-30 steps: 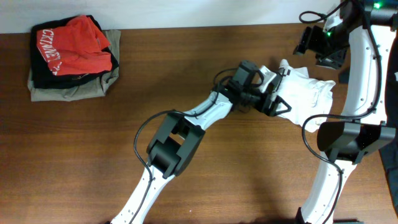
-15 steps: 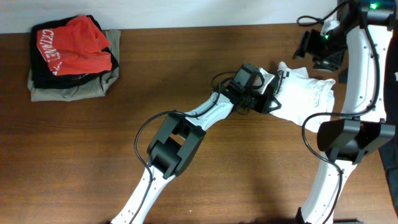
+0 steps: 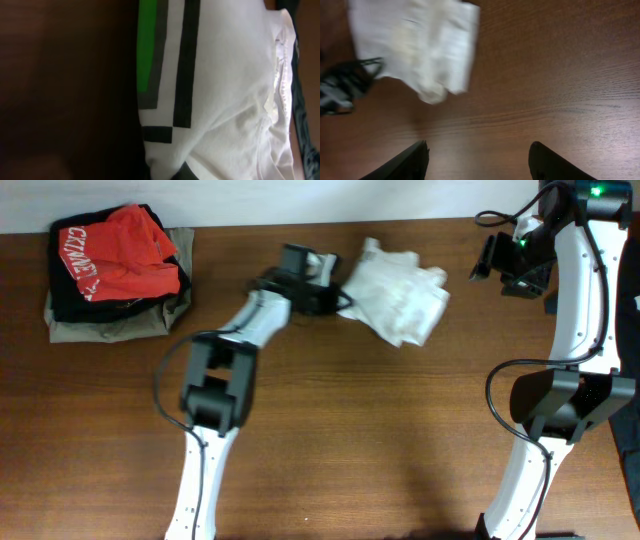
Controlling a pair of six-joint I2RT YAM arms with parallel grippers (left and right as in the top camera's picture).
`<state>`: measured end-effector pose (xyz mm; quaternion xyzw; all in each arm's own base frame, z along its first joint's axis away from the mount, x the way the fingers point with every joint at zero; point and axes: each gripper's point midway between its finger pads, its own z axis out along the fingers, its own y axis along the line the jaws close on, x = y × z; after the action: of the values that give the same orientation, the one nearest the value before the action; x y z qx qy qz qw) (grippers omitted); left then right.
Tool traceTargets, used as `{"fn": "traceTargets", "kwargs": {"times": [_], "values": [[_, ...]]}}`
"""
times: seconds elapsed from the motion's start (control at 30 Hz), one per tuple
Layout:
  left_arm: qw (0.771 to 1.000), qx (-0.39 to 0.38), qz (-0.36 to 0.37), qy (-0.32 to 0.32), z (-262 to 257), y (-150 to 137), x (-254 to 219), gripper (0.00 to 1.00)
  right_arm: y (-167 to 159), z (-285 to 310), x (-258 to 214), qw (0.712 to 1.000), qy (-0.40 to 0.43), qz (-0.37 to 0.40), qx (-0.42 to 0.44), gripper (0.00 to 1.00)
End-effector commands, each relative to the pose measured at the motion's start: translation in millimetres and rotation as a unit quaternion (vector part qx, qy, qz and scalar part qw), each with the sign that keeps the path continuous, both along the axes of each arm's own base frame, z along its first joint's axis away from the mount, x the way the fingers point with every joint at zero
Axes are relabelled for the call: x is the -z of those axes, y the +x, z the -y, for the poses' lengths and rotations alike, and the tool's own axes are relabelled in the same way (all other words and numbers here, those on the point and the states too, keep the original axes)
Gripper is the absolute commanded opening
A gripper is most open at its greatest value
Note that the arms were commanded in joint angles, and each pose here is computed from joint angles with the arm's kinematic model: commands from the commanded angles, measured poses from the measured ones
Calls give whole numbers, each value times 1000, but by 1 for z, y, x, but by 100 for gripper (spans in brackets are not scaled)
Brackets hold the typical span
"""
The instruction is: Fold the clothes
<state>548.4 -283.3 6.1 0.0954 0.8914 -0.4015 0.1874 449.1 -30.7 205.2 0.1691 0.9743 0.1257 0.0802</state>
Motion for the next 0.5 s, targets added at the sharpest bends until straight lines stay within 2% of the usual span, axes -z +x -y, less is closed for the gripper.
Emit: {"fn": "traceTargets", "kwargs": {"times": [0.0,0.13,0.27,0.33,0.4,0.43,0.47], "values": [[995,-74,-48,38,-83,16,29,8,-4,-3,-9,1000,-2,9,-9,68],[985,-120,-113,48,-149,8,41,9,-1,-3,-9,1000,-3,14,-9,68],[967,-141,-198,76,-186,-23,56,9,-1,-3,-9,1000,-3,14,-9,68],[959,-148,-230,79,-196,-35,59,22,-1,-3,-9,1000,-3,14,-9,68],[954,-146,-249,82,-198,-44,60,46,-1,-3,-9,1000,-3,14,-8,68],[953,-142,-253,84,-198,-47,60,53,-1,-3,-9,1000,-3,14,-8,68],[952,-139,-258,86,-197,-50,61,66,-1,-3,-9,1000,-3,15,-8,68]]}}
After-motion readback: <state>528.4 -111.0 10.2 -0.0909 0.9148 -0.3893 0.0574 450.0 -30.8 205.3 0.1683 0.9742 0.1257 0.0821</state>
